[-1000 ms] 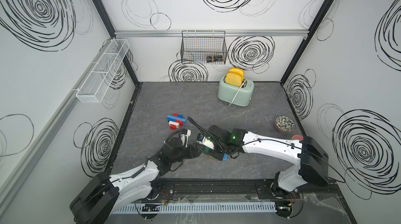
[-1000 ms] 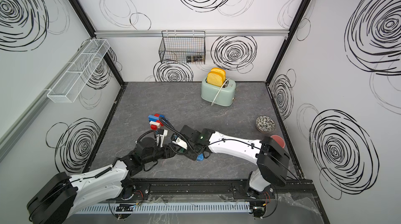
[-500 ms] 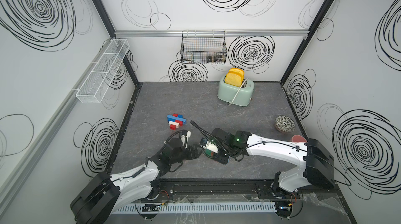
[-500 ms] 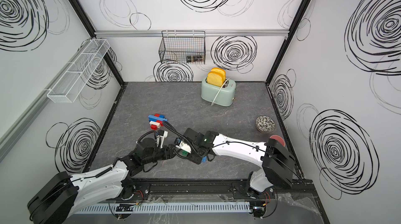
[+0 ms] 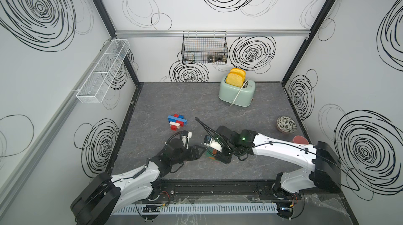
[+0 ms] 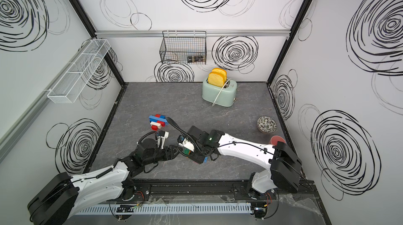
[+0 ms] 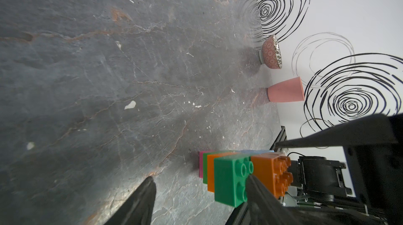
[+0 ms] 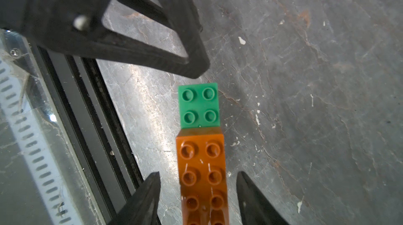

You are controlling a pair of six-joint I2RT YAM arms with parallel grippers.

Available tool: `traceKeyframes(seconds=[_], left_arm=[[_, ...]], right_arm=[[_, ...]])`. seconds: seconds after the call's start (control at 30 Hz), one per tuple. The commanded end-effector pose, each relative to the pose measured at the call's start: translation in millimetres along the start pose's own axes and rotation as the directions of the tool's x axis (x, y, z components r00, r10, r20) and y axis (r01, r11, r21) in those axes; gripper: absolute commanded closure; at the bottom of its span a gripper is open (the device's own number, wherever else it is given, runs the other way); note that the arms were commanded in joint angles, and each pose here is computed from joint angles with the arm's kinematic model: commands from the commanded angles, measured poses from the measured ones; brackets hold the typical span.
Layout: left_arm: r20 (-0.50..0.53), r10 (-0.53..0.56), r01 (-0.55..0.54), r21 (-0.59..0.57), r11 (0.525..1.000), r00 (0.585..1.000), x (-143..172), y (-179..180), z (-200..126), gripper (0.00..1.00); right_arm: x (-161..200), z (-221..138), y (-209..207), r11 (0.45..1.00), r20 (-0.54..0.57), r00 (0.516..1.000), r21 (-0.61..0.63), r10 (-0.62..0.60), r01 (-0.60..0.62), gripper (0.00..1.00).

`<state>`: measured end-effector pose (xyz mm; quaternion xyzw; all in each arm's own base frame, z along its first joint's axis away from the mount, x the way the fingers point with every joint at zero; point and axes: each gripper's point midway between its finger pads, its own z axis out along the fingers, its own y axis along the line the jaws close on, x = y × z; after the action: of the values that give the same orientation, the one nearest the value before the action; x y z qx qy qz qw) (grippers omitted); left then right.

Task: Assemble a heart with lego
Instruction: Assemble the lego brick with the lego brick, then adjust the lego brick at the center of the board.

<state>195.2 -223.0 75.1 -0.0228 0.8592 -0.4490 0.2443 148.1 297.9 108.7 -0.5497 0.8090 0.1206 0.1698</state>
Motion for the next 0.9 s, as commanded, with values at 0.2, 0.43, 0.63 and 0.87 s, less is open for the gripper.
traceKeyframes(seconds=[0.2, 0.43, 0.63, 0.87], left_arm=[[0.049, 0.010, -0.012, 0.038, 0.999, 0.999, -14.5, -10.7, -5.8, 0.29], [0.081, -0.010, 0.008, 0.026, 1.000, 0.997, -23.8, -3.5, -12.4, 0.29], [0.116, -0.029, 0.029, 0.004, 1.000, 0.993, -33.5, 6.8, -19.7, 0.29], [0.154, -0.058, 0.061, -0.016, 0.998, 0.986, -40.4, 18.6, -27.4, 0.29]], right_arm=[[14.6, 6.9, -5.3, 1.000, -0.060, 0.998, -0.003, -0.003, 0.003, 0.39], [18.9, 20.2, -2.4, 1.000, -0.096, 0.995, -0.027, -0.015, 0.013, 0.40], [22.1, 29.7, 2.2, 0.998, -0.121, 0.992, -0.064, -0.020, 0.013, 0.48], [22.5, 33.0, 5.5, 0.995, -0.127, 0.992, -0.104, -0.018, 0.005, 0.61]])
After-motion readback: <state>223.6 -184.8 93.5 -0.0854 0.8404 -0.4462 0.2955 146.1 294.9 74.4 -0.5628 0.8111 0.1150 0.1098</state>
